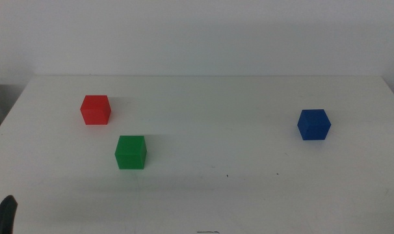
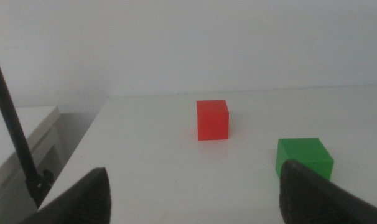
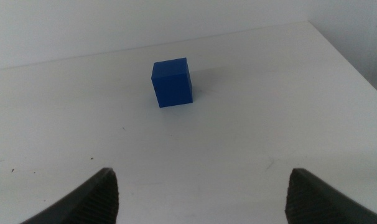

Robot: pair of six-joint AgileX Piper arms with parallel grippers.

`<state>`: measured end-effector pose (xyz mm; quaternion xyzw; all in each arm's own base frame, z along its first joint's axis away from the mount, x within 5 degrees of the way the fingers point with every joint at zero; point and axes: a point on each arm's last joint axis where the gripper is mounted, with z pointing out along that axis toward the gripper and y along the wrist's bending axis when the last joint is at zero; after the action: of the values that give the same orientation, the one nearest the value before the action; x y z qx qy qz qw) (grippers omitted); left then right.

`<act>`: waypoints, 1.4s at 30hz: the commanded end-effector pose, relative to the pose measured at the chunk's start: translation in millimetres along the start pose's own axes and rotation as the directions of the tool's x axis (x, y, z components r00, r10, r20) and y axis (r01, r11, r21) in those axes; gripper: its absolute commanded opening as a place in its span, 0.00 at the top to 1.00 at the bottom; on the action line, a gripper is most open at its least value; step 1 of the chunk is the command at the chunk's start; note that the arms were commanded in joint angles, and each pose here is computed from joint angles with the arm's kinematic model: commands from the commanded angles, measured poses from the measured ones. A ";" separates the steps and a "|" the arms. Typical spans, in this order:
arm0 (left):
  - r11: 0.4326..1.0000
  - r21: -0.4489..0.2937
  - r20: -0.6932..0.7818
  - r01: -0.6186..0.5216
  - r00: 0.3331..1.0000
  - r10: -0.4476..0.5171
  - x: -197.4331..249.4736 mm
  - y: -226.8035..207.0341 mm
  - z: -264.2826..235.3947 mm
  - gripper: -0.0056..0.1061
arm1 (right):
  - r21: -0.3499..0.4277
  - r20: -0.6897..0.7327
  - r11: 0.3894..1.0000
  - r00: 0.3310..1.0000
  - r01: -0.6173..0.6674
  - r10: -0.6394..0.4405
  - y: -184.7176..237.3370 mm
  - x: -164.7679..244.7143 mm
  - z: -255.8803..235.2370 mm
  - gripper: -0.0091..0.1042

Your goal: Stack red cubes first, then green, then blue cubes in a specific spot.

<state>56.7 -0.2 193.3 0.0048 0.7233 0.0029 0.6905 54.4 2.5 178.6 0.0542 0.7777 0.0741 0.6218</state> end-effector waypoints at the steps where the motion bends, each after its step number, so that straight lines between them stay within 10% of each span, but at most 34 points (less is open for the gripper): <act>1: 0.999 0.003 0.105 0.041 0.994 -0.041 -9.4 0.1 -2.6 0.13 | -0.008 0.098 1.000 0.995 0.020 -0.019 1.5 -10.4 -2.3 0.17; 6: 0.987 0.014 0.067 0.163 0.984 -0.163 -11.2 -0.2 0.6 0.13 | -0.008 0.098 1.000 0.995 0.020 -0.019 1.5 -10.4 -2.3 0.17; 24: 0.997 0.038 -0.218 0.061 0.975 -0.051 -128.3 -2.8 41.6 0.13 | -0.008 0.098 1.000 0.995 0.020 -0.019 1.5 -10.4 -2.3 0.17; 42: 0.995 0.077 -0.589 0.066 0.808 -0.008 -195.5 -6.1 145.9 0.13 | -0.008 0.098 1.000 0.995 0.020 -0.019 1.5 -10.4 -2.3 0.17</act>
<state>198.6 -8.0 365.0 0.0237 0.9149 -0.0379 0.4012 54.4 2.5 178.6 0.0542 0.7777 0.0741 0.6218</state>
